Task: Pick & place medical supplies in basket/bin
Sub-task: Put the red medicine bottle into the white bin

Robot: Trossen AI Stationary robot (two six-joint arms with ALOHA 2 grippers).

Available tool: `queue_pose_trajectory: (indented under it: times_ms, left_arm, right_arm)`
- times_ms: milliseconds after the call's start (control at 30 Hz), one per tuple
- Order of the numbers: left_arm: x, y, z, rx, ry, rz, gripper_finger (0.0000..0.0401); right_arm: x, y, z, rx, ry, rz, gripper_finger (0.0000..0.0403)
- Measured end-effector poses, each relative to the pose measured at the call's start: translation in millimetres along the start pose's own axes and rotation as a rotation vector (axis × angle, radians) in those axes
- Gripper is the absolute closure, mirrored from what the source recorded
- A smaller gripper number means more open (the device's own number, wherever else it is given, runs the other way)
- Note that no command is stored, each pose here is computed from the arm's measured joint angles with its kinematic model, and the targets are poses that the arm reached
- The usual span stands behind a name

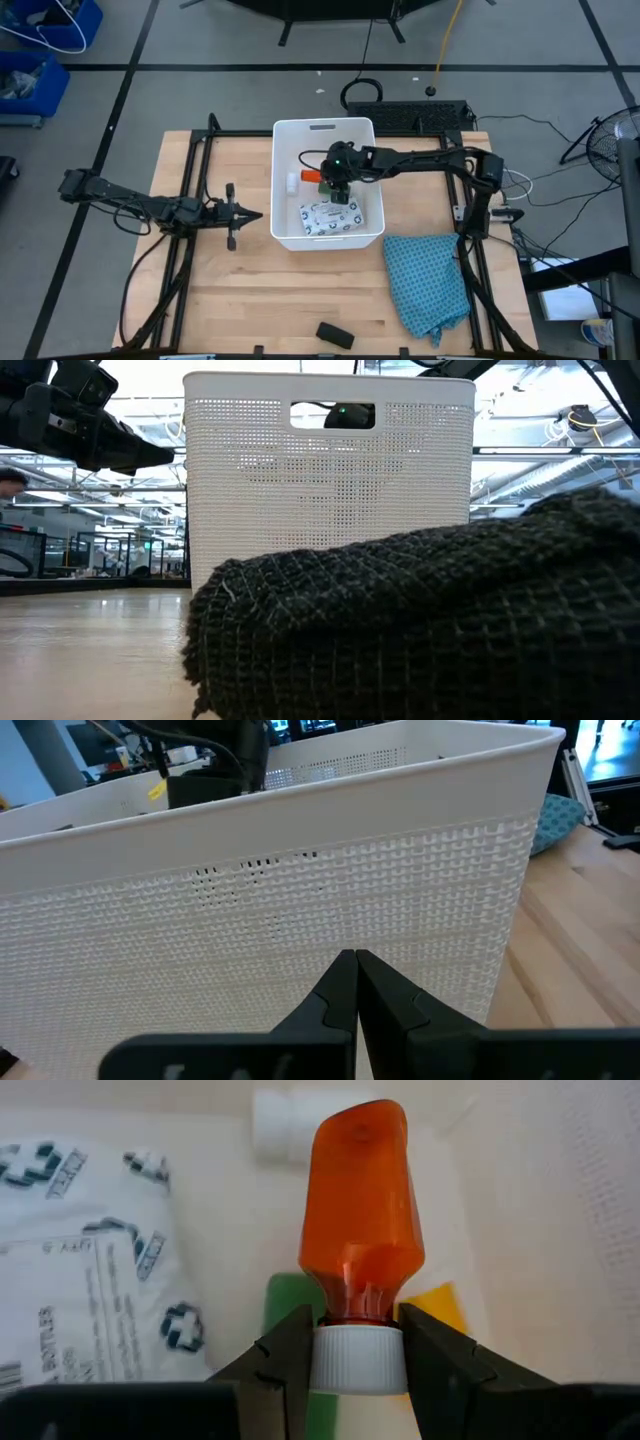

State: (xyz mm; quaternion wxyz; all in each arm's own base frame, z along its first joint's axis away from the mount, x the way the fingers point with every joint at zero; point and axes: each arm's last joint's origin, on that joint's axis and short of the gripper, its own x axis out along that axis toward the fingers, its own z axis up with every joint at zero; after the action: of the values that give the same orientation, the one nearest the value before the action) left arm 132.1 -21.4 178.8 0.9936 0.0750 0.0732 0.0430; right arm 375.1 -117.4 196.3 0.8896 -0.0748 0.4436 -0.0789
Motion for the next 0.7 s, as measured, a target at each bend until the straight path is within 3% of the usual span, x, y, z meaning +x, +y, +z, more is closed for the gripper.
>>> queue_pose_trajectory:
  times_ms: [167,400,600,700]
  left_arm:
    - [0.0,0.0,0.0,0.0,0.0,0.0,0.0391]
    - [0.0,0.0,0.0,-0.001,0.0,0.0,0.0391]
    - [0.0,0.0,0.0,-0.002,0.0,-0.001,0.0391]
    - [0.0,0.0,0.1,-0.002,-0.001,0.0,0.0391]
  right_arm:
    - [10.6,4.3,-5.6,0.008,0.03,0.085,0.0288]
    - [13.4,6.1,-10.7,0.013,0.073,0.102,0.0287]
    - [-4.7,2.6,-1.0,0.01,0.012,0.083,0.0288]
    - [-25.3,-4.6,18.3,0.008,-0.052,0.058,0.0288]
